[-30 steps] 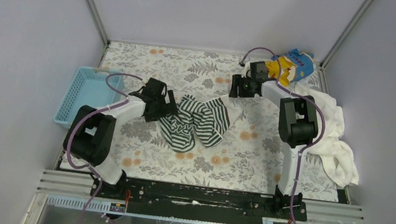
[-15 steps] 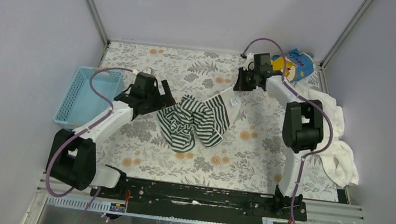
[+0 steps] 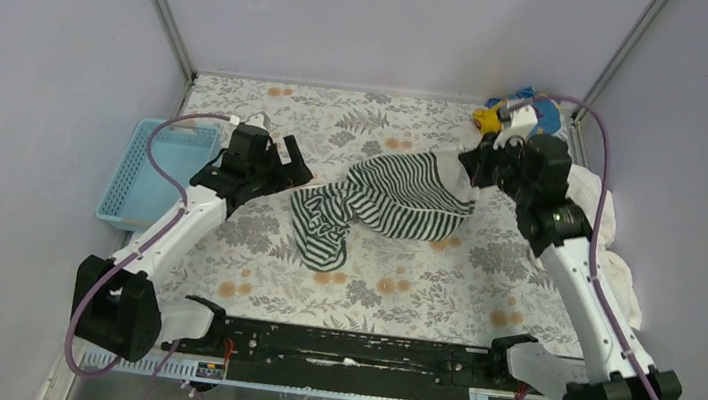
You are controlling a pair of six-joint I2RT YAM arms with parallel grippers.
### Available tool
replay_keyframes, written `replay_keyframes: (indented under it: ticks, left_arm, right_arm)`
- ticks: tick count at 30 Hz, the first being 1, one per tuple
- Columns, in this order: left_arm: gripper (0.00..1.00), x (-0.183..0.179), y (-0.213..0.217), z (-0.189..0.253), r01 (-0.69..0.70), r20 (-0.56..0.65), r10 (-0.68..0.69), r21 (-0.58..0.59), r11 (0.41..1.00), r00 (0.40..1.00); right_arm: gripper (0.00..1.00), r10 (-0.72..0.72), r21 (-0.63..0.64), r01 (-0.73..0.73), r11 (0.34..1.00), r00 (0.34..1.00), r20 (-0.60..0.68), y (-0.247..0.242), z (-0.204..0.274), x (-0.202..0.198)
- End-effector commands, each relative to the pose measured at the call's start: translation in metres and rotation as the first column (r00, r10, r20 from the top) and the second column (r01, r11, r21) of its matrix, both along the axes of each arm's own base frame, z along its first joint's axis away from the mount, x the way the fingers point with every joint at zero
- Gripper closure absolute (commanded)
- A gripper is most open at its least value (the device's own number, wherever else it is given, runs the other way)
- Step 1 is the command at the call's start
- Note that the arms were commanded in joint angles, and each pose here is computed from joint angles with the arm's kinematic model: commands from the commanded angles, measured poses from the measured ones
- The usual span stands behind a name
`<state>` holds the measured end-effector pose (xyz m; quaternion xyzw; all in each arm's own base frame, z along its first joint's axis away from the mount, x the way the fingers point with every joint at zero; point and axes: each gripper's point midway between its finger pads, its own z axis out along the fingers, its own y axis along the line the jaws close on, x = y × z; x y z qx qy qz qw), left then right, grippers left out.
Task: Roll the towels
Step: Flatten out the towel at the center of the board.
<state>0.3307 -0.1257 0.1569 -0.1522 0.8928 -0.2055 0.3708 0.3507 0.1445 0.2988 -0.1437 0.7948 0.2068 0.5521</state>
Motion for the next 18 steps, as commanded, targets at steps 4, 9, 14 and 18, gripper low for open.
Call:
replay_keyframes:
  ticks: [4,9,14,18]
  left_arm:
    - [0.0,0.001,-0.019,-0.014,0.077,-0.063,-0.079,-0.035,0.996,0.995]
    - [0.0,0.011,-0.02,-0.044,0.074,-0.136,-0.072,0.009,0.997,0.988]
    - [0.01,0.027,-0.008,-0.073,0.028,-0.197,-0.01,0.089,0.996,0.98]
    - [0.1,0.028,-0.014,-0.101,0.056,-0.271,-0.032,0.084,0.995,0.962]
  right_arm:
    - [1.0,-0.153,0.052,0.157,0.986,0.986,-0.065,-0.026,-0.065,-0.035]
    - [0.99,-0.217,0.071,0.221,0.973,0.974,-0.058,-0.038,-0.079,-0.046]
    - [0.99,-0.233,0.068,0.236,0.969,0.971,-0.057,-0.042,-0.083,-0.049]
    - [0.98,-0.237,0.076,0.241,0.968,0.97,-0.054,-0.042,-0.083,-0.048]
